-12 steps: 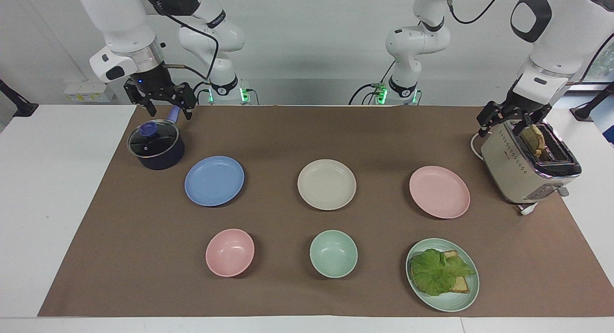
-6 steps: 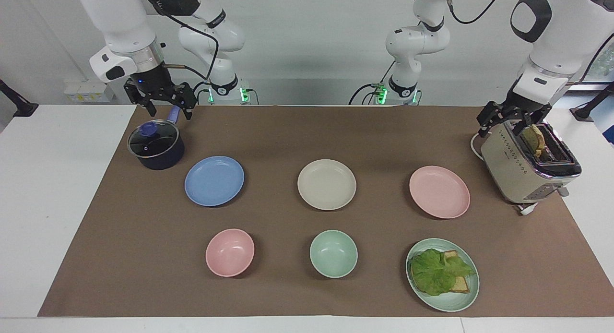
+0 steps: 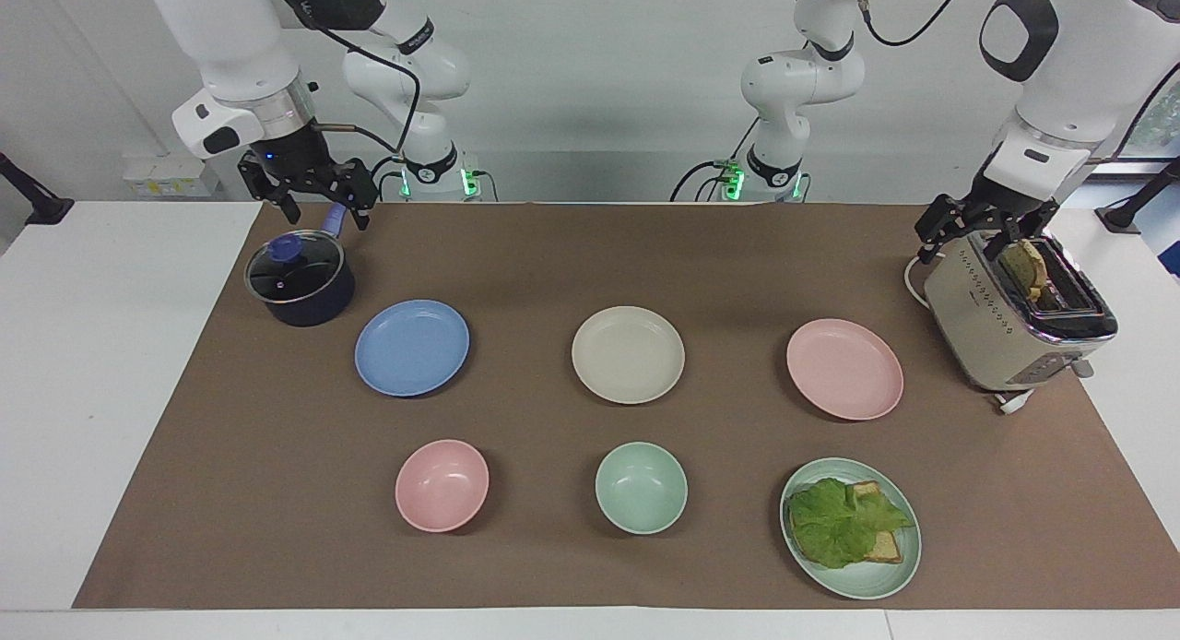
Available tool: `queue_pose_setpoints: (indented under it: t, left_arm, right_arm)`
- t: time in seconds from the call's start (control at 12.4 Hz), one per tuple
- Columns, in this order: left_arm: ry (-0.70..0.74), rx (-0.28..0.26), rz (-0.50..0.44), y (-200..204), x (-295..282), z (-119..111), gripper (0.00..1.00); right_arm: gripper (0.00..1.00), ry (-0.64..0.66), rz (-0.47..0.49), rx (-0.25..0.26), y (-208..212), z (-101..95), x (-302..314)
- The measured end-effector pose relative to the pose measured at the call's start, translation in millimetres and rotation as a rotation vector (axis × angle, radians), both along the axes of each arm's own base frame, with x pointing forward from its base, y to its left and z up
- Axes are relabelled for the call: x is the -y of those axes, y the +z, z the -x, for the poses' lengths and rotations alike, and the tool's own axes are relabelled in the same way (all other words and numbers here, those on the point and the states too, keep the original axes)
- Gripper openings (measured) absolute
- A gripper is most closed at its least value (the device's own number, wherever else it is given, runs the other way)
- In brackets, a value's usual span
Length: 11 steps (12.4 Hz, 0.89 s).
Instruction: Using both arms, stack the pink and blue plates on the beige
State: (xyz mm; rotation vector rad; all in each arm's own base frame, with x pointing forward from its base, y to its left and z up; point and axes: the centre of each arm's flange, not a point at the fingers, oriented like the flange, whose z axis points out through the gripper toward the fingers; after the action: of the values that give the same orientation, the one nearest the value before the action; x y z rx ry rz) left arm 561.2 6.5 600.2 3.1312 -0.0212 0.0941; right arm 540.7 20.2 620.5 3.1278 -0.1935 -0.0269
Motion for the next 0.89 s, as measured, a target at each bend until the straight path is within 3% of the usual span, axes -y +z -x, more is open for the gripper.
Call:
queue_pose_setpoints:
  t: [0.72, 0.89]
  left_arm:
    - [0.005, -0.002, 0.000, -1.1, -2.7, 0.1, 1.00]
    - [0.018, -0.041, -0.001, -26.7, -10.8, 0.1, 1.00]
  right_arm:
    - [1.00, 0.000, 0.000, 0.000, 0.0, 0.0, 0.0]
    - [1.00, 0.000, 0.000, 0.000, 0.0, 0.0, 0.1]
